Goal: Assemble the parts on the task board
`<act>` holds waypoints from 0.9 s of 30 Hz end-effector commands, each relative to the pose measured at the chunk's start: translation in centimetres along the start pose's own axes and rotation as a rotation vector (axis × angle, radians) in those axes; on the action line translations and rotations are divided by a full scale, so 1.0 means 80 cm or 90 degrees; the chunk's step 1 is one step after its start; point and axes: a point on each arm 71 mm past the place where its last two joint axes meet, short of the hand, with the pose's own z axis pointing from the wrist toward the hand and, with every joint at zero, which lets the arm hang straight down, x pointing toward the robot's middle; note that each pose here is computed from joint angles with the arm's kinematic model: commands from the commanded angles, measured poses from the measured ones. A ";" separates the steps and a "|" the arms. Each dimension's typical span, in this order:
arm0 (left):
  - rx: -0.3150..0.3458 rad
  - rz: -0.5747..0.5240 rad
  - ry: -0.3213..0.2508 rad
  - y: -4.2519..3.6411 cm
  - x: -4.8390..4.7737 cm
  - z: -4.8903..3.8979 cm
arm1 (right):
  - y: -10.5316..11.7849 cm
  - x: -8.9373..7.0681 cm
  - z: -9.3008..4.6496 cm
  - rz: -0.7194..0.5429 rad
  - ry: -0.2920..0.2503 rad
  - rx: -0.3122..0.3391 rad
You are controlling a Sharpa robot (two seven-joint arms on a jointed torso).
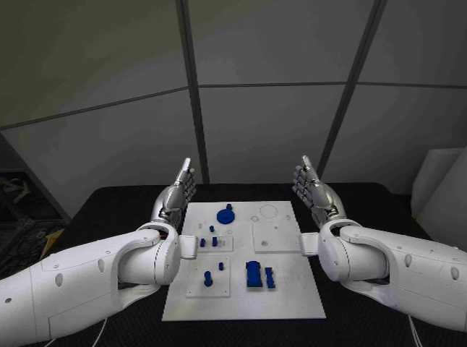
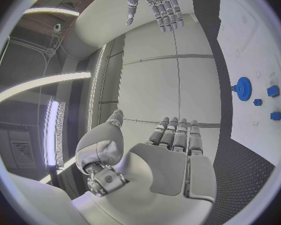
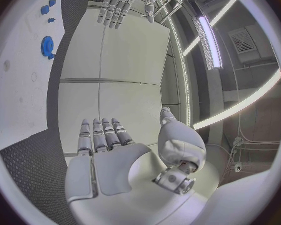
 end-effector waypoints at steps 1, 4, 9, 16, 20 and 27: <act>0.031 0.021 -0.026 -0.0060 -0.003 0.000 | 0.003 -0.003 0.000 0.000 -0.026 -0.011; 0.031 0.021 -0.026 -0.0060 -0.003 0.000 | 0.003 -0.003 0.000 0.000 -0.026 -0.011; 0.031 0.021 -0.026 -0.0060 -0.003 0.000 | 0.003 -0.003 0.000 0.000 -0.026 -0.011; 0.031 0.021 -0.026 -0.0060 -0.003 0.000 | 0.003 -0.003 0.000 0.000 -0.026 -0.011; 0.031 0.021 -0.026 -0.0060 -0.003 0.000 | 0.003 -0.003 0.000 0.000 -0.026 -0.011; 0.031 0.021 -0.026 -0.0060 -0.003 0.000 | 0.003 -0.003 0.000 0.000 -0.026 -0.011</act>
